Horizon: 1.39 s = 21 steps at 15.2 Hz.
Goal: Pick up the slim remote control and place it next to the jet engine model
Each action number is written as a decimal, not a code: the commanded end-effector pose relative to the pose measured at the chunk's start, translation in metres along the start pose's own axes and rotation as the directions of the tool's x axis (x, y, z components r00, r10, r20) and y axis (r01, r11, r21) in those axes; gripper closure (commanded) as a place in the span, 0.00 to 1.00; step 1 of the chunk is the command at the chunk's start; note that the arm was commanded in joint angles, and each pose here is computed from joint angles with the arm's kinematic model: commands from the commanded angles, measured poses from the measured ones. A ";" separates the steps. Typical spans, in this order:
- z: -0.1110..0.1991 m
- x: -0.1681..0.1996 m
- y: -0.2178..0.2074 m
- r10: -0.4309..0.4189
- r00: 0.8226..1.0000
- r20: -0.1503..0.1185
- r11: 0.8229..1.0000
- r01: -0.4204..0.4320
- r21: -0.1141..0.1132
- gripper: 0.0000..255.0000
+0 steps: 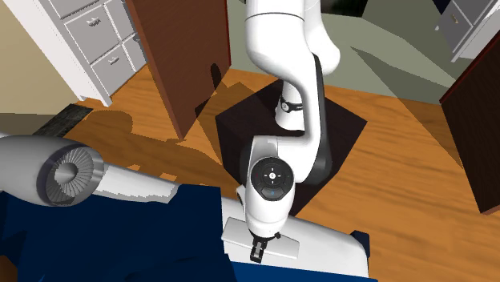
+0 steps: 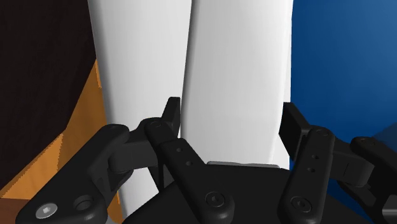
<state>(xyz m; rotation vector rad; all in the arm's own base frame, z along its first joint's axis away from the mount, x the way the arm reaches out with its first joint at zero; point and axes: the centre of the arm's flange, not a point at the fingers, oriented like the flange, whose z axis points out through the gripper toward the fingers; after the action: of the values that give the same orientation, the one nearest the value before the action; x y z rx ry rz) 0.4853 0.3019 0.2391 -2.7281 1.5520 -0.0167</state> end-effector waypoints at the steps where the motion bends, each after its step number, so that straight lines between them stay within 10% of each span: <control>1: -0.010 0.000 0.000 0.000 1.000 0.000 1.000 0.000 0.000 1.00; 21: -0.115 0.000 -0.001 0.000 1.000 0.000 1.000 0.000 0.000 1.00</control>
<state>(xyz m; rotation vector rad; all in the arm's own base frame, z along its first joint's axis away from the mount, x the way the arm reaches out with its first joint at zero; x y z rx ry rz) 0.4855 0.3022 0.3487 -2.7279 1.5519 -0.0171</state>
